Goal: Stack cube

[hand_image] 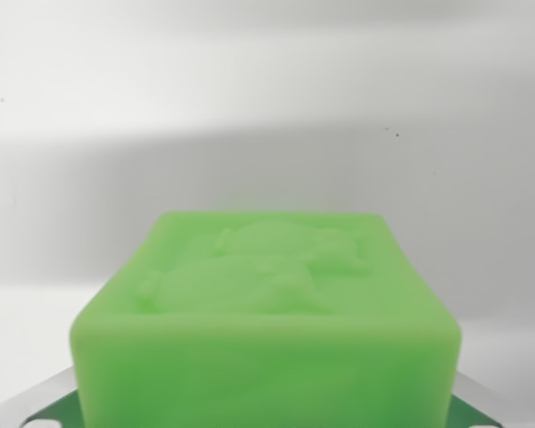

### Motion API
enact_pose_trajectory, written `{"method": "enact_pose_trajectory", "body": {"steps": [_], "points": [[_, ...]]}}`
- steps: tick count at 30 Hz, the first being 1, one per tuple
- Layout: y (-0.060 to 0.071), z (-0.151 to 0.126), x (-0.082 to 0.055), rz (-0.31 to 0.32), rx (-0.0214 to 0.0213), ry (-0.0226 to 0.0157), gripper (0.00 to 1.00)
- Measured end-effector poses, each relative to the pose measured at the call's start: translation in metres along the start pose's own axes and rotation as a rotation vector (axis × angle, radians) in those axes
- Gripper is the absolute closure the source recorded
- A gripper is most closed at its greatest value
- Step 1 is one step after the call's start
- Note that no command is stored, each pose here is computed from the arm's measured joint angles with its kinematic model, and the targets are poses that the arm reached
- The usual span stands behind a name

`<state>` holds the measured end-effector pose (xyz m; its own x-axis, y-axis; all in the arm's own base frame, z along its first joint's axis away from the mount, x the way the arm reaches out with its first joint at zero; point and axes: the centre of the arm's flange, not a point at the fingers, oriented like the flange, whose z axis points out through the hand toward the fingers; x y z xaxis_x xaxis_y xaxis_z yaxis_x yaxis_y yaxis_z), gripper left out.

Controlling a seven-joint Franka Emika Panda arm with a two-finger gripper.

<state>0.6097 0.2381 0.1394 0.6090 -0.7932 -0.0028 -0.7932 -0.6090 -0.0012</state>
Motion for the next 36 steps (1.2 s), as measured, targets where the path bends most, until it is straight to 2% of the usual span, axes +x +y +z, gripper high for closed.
{"method": "enact_pose_trajectory", "body": {"steps": [30,36], "points": [[-0.001,-0.078,0.0,0.0,0.0026,0.0024,1.0],[-0.001,-0.096,0.0,-0.004,0.0052,0.0035,1.0]]}}
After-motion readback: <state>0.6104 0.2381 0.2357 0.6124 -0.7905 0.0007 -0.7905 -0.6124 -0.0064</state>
